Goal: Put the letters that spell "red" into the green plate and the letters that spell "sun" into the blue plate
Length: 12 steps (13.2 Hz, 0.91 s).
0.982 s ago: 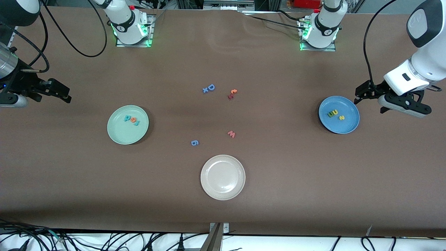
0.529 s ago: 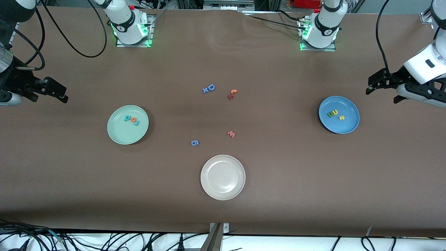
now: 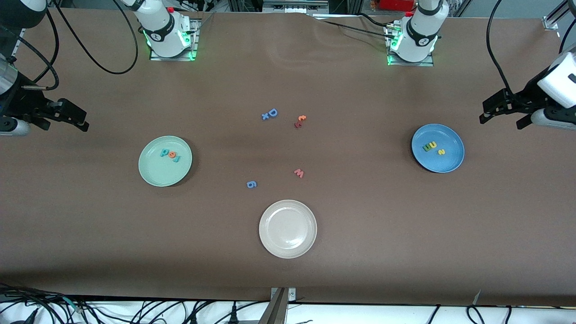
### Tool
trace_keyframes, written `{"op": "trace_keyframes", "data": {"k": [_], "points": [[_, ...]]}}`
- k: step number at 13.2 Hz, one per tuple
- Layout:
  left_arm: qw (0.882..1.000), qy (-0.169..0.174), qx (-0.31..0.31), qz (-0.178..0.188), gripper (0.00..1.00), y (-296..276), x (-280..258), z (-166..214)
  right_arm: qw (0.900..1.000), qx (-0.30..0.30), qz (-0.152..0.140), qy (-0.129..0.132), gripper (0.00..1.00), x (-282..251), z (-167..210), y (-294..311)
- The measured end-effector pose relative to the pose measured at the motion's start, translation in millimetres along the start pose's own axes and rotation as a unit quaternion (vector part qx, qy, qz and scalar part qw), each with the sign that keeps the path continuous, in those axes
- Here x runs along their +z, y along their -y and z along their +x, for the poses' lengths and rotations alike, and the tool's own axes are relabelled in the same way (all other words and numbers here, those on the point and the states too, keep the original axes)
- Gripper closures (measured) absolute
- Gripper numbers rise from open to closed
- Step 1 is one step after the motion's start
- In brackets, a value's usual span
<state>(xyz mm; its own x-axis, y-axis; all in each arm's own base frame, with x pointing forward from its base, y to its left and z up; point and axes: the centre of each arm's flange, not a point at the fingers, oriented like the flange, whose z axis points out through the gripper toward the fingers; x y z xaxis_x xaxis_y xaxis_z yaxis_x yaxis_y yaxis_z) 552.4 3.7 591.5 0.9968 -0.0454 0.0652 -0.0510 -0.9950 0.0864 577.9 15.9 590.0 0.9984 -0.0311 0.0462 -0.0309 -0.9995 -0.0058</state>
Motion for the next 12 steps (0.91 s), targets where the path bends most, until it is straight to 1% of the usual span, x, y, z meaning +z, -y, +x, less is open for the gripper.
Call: {"op": "trace_keyframes", "data": {"k": [4, 7, 10, 12], "points": [[0.999, -0.001, -0.044, 0.000, 0.00, -0.9, -5.2, 0.7, 1.000, -0.001, -0.001, 0.010, 0.00, -1.6, -4.4, 0.0], [0.999, -0.004, -0.049, 0.001, 0.00, -1.2, -7.6, 4.5, 1.000, -0.001, -0.001, 0.011, 0.00, -1.9, -4.9, 0.1], [0.999, -0.019, -0.050, 0.001, 0.00, -2.3, -21.8, 11.1, 1.000, -0.001, -0.001, 0.011, 0.00, -1.9, -5.1, 0.9], [0.998, -0.024, -0.050, 0.002, 0.00, -2.2, -26.4, 12.3, 1.000, -0.002, -0.001, 0.011, 0.00, -1.8, -5.1, 1.5]]}}
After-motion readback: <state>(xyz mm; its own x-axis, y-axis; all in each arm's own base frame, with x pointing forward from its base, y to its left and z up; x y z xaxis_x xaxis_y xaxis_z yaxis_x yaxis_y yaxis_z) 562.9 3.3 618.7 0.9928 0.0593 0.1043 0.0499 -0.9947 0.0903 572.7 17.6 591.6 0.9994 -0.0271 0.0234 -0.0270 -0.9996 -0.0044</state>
